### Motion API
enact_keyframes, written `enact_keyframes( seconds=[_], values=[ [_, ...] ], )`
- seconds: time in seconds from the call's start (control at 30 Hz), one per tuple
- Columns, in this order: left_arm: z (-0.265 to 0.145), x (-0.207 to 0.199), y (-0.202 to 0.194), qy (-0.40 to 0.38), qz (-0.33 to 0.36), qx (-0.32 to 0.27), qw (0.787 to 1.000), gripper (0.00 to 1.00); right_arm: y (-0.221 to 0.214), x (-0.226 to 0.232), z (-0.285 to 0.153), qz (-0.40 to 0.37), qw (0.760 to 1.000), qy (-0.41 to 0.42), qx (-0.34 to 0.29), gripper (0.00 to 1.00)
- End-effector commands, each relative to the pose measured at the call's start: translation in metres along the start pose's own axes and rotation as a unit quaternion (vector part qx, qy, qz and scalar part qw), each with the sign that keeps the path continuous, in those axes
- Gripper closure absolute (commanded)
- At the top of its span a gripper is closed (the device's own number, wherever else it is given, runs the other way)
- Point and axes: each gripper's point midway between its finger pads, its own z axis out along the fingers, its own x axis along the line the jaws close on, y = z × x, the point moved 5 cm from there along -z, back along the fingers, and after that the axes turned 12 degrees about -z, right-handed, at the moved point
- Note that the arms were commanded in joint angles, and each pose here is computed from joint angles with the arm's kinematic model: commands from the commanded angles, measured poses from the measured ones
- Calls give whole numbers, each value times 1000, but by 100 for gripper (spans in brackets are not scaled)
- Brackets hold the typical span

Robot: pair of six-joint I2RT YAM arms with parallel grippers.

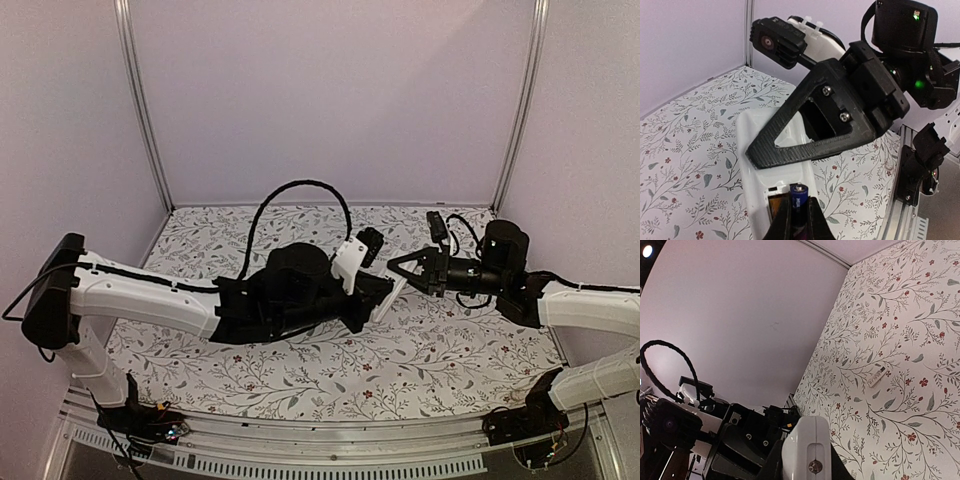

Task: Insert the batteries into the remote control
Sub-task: Place the battery in the battery compartment.

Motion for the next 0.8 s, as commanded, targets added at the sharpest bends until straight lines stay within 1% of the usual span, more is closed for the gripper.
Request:
enact_keyframes(
  seconds=[0.0, 0.23, 0.27, 0.33, 0.63, 0.77],
  values=[
    [-1, 25, -35, 39, 9, 62, 997, 100, 22, 23, -3, -25, 998, 43, -35, 100],
    [-2, 32, -50, 53, 10, 102, 993, 100, 24, 22, -3, -25, 998, 42, -34, 100],
    [-1, 32, -51, 55, 10, 105, 993, 98, 23, 21, -3, -24, 998, 42, -32, 100],
    [1, 32, -50, 62, 11, 109, 992, 95, 22, 20, -2, -22, 998, 42, -29, 100],
    [11, 33, -44, 80, 21, 117, 990, 90, 19, 20, 3, -14, 998, 48, -22, 100],
    [13, 35, -42, 85, 17, 112, 990, 87, 17, 21, 7, -13, 998, 50, -20, 100]
  ],
)
